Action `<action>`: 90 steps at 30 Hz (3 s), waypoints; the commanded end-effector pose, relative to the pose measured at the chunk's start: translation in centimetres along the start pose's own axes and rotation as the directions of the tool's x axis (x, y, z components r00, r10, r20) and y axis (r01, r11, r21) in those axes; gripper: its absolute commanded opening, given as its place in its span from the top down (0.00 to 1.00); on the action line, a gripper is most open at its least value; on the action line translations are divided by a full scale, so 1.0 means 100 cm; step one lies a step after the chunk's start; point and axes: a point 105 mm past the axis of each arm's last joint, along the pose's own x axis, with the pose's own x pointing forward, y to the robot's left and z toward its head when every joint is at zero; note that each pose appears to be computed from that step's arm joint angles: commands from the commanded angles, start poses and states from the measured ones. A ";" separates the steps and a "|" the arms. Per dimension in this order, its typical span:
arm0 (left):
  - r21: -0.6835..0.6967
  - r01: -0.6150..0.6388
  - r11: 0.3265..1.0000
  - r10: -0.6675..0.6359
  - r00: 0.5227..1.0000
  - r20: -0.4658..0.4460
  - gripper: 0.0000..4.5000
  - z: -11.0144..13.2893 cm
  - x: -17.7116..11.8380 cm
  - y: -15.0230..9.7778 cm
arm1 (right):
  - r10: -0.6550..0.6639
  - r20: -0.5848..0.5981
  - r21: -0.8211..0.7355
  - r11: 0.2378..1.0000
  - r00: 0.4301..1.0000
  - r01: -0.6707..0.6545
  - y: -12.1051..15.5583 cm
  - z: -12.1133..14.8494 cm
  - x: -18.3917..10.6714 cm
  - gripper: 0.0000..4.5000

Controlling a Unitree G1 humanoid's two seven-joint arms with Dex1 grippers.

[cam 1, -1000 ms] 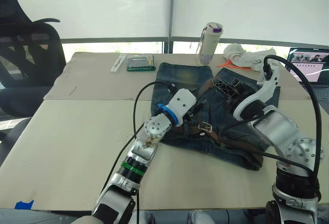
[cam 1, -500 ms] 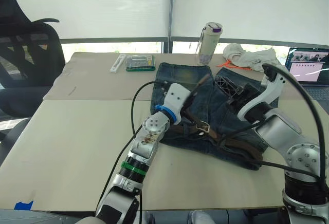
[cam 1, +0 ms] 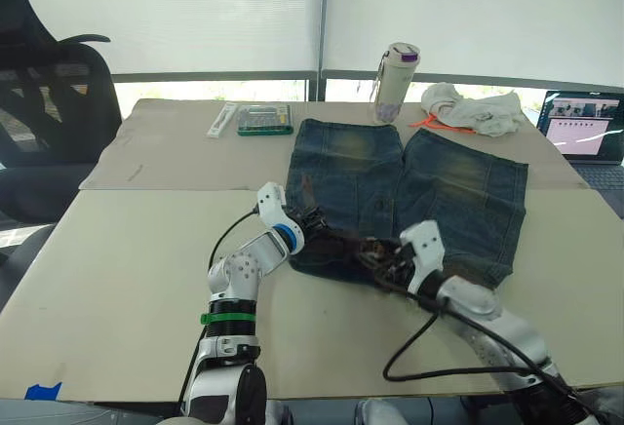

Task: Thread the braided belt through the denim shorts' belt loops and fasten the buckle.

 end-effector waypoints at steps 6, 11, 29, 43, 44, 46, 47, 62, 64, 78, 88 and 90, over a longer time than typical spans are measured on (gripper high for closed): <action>-0.321 0.026 0.947 0.020 0.990 0.140 1.00 0.012 -0.002 0.003 | 0.031 -0.155 0.002 1.000 0.987 -0.031 0.002 -0.036 -0.008 0.22; -0.326 0.008 0.945 0.038 0.990 0.134 1.00 0.010 -0.005 0.007 | 0.046 -0.102 0.031 0.999 0.994 -0.043 0.004 -0.027 -0.005 0.22; -0.358 -0.056 0.932 0.098 0.990 0.102 1.00 -0.011 -0.008 0.015 | 0.050 -0.045 -0.053 0.997 0.998 -0.052 -0.009 -0.010 -0.006 1.00; -0.345 -0.069 0.936 0.104 0.991 0.083 1.00 -0.014 -0.007 0.016 | 0.004 -0.187 -0.332 0.941 0.982 -0.067 -0.031 -0.014 -0.016 1.00; -0.345 -0.069 0.936 0.104 0.991 0.083 1.00 -0.014 -0.007 0.016 | 0.015 -0.200 -0.354 0.931 0.980 -0.086 -0.030 -0.014 -0.017 1.00; -0.345 -0.070 0.936 0.105 0.991 0.082 1.00 -0.014 -0.007 0.017 | 0.025 -0.219 -0.393 0.913 0.975 -0.111 -0.029 -0.014 -0.018 1.00; -0.344 -0.071 0.936 0.105 0.991 0.081 1.00 -0.014 -0.007 0.016 | 0.022 -0.218 -0.402 0.909 0.976 -0.111 -0.030 -0.012 -0.018 1.00; -0.334 -0.073 0.940 0.105 0.991 0.078 1.00 -0.013 -0.007 0.016 | 0.022 -0.108 -0.442 0.894 0.994 -0.068 -0.026 0.015 -0.004 1.00; -0.334 -0.074 0.940 0.106 0.991 0.078 1.00 -0.013 -0.007 0.016 | 0.019 -0.099 -0.448 0.892 0.995 -0.062 -0.027 0.018 -0.003 1.00; -0.335 -0.077 0.939 0.108 0.991 0.073 1.00 -0.014 -0.007 0.017 | 0.046 -0.065 -0.451 0.890 0.997 -0.070 -0.026 0.033 0.001 1.00; -0.307 -0.081 0.948 0.113 0.990 0.088 1.00 -0.010 -0.008 0.020 | 0.078 -0.070 -0.431 0.897 0.995 -0.100 -0.020 0.027 0.013 1.00; -0.296 -0.084 0.951 0.117 0.989 0.093 1.00 -0.008 -0.009 0.022 | 0.082 -0.076 -0.419 0.902 0.994 -0.106 -0.020 0.023 0.015 1.00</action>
